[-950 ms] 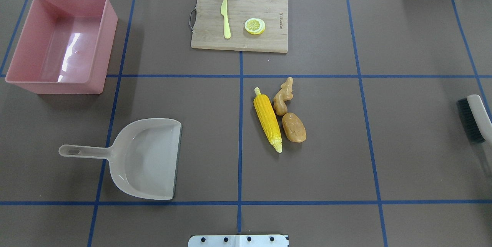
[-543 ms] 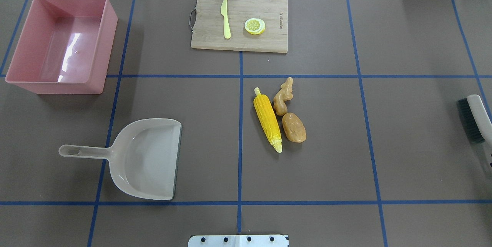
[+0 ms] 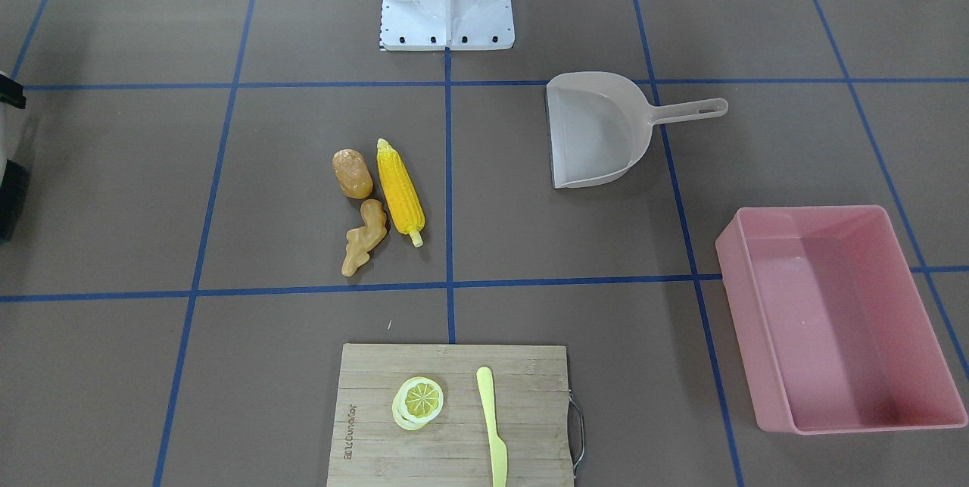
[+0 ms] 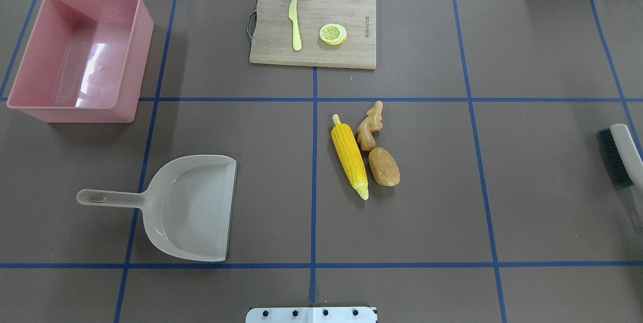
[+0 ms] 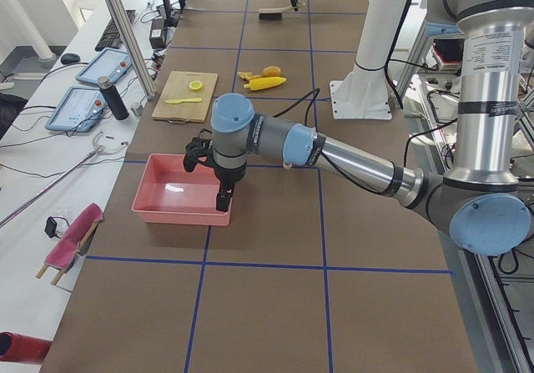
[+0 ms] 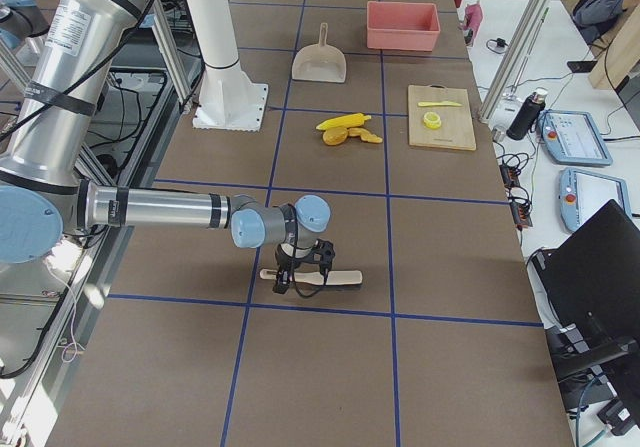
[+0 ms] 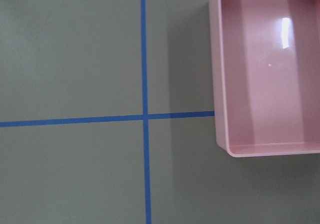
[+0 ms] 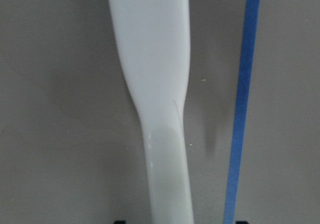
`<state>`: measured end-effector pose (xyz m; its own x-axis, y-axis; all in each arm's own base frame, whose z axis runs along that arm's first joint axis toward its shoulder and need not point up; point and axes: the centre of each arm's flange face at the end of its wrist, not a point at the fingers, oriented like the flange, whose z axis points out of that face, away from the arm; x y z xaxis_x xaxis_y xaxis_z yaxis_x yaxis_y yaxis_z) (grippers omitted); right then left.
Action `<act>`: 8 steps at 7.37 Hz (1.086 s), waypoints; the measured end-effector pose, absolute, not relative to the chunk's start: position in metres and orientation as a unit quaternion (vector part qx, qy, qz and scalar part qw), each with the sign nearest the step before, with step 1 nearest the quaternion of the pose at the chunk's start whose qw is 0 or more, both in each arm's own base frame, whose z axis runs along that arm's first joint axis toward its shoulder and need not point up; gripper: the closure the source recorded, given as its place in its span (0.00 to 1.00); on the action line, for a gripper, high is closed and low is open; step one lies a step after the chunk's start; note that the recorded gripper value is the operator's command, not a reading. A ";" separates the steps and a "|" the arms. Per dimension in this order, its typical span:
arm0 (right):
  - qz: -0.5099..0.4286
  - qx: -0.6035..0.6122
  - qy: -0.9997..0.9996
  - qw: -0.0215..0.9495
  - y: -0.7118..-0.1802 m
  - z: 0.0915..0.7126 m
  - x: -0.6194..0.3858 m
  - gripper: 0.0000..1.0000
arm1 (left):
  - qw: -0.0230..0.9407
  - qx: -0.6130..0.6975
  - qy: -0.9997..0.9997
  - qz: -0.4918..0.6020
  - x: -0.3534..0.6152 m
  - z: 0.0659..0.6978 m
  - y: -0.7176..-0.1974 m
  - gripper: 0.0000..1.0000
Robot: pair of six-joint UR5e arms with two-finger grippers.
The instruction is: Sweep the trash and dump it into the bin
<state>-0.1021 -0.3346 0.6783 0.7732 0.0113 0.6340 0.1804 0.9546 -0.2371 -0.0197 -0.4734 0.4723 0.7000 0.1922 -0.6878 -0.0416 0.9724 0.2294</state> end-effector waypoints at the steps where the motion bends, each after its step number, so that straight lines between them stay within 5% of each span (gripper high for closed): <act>1: -0.046 -0.143 -0.334 0.931 -0.335 0.678 -0.103 0.86 | 0.917 0.098 0.371 0.104 0.015 0.442 -0.466 0.02; 2: -0.046 -0.143 -0.334 0.931 -0.336 0.678 -0.104 0.99 | 0.916 0.103 0.363 0.137 0.040 0.416 -0.456 0.02; 8: -0.045 -0.123 -0.344 0.930 -0.347 0.659 -0.102 1.00 | 0.825 0.201 0.300 0.434 0.203 0.322 -0.379 0.02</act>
<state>-0.1023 -0.3473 0.6592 0.7598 0.0002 0.6501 0.1692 0.9655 -0.1980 0.2033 -0.3793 0.3225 0.4426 0.8373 -0.3209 -0.5961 0.5421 0.5922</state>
